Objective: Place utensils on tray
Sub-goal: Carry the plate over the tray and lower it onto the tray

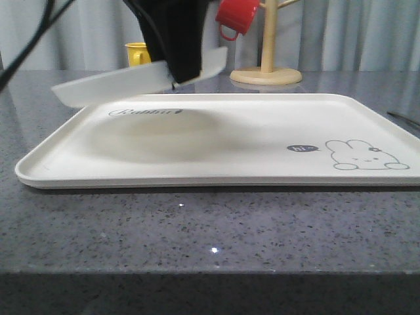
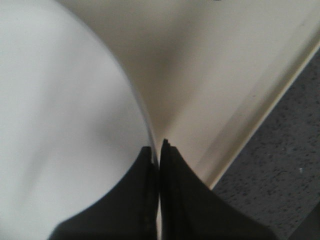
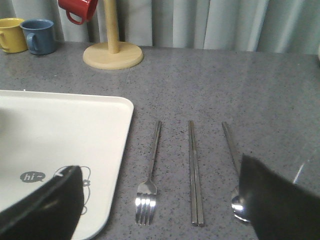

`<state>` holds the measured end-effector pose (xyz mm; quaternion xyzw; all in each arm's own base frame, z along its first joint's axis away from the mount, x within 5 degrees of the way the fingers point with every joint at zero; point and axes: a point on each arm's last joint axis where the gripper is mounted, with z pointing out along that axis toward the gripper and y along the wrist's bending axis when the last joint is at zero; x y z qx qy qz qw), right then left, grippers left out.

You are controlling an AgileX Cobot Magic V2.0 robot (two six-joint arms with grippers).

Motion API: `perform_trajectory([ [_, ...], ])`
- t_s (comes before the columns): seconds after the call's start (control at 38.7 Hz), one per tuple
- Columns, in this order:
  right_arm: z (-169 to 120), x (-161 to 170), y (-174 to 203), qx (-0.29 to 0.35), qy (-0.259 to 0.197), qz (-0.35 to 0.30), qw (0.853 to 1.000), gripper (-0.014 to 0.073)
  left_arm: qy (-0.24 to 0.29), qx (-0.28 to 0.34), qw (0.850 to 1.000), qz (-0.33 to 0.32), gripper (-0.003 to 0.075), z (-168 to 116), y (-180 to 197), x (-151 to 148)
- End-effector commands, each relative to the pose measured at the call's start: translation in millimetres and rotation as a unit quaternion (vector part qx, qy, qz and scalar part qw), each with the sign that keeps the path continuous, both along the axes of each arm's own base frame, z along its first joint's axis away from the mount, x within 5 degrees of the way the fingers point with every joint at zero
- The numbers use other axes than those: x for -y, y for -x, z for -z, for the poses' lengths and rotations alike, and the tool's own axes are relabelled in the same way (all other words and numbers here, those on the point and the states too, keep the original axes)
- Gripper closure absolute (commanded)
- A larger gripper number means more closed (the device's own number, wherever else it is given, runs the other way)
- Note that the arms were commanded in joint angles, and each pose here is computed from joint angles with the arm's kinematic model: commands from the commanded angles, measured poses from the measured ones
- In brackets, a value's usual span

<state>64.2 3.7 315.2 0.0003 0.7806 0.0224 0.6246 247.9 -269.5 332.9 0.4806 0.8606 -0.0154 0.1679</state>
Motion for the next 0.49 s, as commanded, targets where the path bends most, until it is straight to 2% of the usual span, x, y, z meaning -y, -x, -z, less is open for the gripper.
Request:
perform_trajectory([
  [0.0,-17.1,1.1,-1.9,0.045,0.002,0.007,0.999,-0.0056,0.027,0.015,1.000,0.007,0.0739,-11.6,6.0,8.4],
  [0.23,-17.1,1.1,-1.9,0.045,0.002,0.007,0.999,-0.0056,-0.001,-0.017,1.000,0.004,0.0739,13.1,-1.9,17.2],
  [0.46,-17.1,1.1,-1.9,0.045,0.002,0.007,0.999,-0.0056,-0.006,-0.022,1.000,0.005,0.0727,21.0,-4.9,20.7],
])
